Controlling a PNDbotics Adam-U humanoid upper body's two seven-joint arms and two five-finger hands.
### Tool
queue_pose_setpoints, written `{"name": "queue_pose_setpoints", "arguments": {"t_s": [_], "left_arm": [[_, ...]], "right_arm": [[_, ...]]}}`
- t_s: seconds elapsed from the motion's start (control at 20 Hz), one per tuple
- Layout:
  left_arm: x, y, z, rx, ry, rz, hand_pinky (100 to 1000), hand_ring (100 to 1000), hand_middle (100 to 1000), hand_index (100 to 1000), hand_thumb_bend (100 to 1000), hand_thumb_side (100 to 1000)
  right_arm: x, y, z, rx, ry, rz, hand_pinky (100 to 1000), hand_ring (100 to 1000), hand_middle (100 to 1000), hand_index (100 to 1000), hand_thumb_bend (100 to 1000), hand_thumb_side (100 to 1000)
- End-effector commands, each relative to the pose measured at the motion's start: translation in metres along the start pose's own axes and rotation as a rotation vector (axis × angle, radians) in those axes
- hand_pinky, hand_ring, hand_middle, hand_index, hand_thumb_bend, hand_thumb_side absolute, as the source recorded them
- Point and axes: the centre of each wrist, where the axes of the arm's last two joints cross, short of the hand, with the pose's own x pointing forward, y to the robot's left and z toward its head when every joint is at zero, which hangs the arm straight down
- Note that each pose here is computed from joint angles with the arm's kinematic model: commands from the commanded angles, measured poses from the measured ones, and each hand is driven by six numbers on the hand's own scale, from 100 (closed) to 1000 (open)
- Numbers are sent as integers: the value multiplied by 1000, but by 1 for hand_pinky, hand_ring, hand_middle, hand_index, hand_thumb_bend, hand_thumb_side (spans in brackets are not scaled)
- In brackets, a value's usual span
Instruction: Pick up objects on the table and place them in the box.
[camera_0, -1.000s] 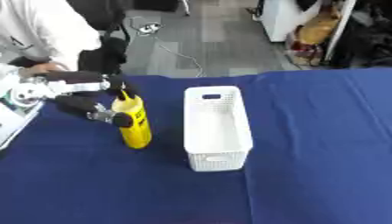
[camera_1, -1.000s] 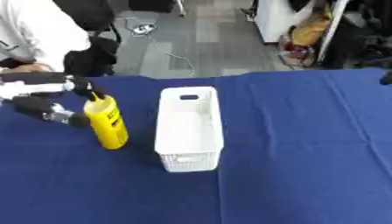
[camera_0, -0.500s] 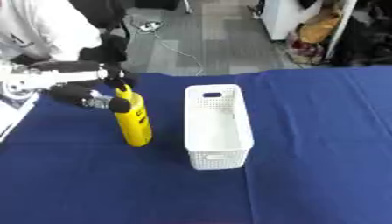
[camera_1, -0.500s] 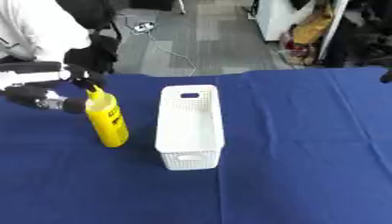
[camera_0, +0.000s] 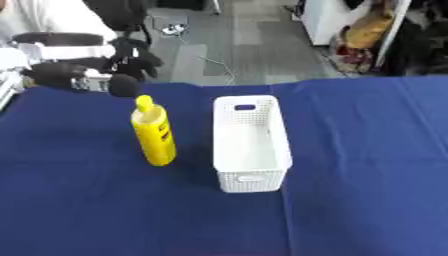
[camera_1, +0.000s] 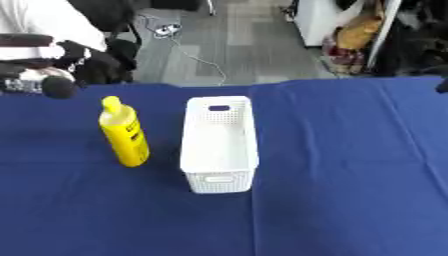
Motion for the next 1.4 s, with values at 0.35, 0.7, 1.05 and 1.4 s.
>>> {"name": "queue_pose_setpoints", "arguments": {"t_s": [0.35, 0.7, 1.05, 1.4], "left_arm": [[-7, 13, 2, 98, 95, -146, 832, 851, 887, 973, 1000, 996], [-32, 7, -16, 14, 151, -176, 873, 900, 926, 980, 1000, 973], [-51, 5, -27, -36, 210, -216, 881, 900, 924, 991, 1000, 956], [-62, 1, -35, -84, 267, -255, 889, 901, 926, 992, 1000, 964]], "right_arm": [[7, -1, -5, 12, -23, 10, 436, 544, 561, 873, 100, 906], [7, 0, -6, 15, -23, 5, 436, 544, 561, 874, 100, 905], [6, 1, -6, 22, -18, 8, 437, 544, 559, 873, 106, 907], [6, 3, -6, 100, 52, 46, 439, 546, 555, 884, 135, 904]]}}
